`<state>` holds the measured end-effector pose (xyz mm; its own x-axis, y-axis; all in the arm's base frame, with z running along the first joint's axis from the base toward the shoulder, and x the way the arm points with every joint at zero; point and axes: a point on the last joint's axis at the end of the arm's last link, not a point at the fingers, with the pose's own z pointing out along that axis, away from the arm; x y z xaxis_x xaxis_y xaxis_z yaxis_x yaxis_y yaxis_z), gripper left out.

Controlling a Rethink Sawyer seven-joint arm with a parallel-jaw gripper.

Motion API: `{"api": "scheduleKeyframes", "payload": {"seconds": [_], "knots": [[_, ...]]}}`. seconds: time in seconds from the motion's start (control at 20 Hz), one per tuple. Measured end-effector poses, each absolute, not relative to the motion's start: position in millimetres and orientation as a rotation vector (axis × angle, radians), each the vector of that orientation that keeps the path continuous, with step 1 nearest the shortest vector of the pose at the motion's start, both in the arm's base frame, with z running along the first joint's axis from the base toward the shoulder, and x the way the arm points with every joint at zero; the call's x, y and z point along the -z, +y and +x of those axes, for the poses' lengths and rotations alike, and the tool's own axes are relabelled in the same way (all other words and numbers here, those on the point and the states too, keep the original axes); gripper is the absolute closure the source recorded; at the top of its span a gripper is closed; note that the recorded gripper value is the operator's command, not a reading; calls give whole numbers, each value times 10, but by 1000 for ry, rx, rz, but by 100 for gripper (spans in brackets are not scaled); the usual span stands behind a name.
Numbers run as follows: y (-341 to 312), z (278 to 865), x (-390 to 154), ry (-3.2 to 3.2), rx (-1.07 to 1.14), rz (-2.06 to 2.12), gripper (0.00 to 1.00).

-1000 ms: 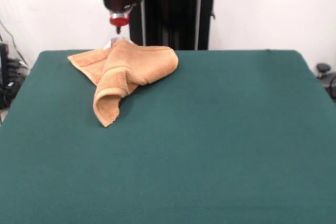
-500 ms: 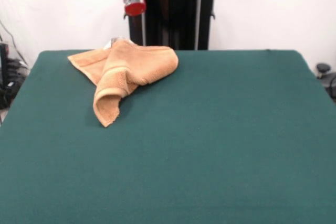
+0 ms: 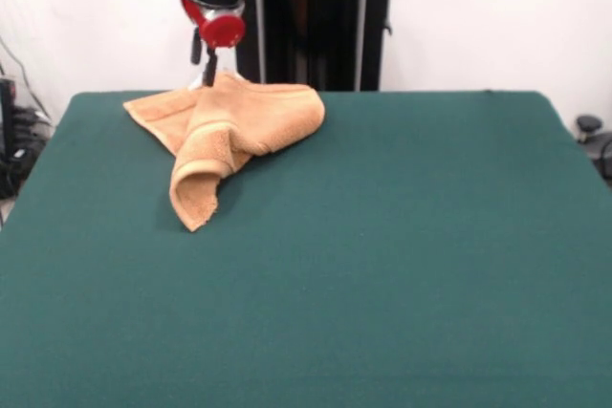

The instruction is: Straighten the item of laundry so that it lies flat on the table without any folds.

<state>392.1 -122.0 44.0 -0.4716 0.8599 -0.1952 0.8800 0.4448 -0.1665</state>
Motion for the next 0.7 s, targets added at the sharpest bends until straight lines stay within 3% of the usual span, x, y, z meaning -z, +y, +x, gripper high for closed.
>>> {"api": "scheduleKeyframes", "payload": {"seconds": [0.7], "knots": [[-1129,4054,-404,2561,337,1423,0]]}}
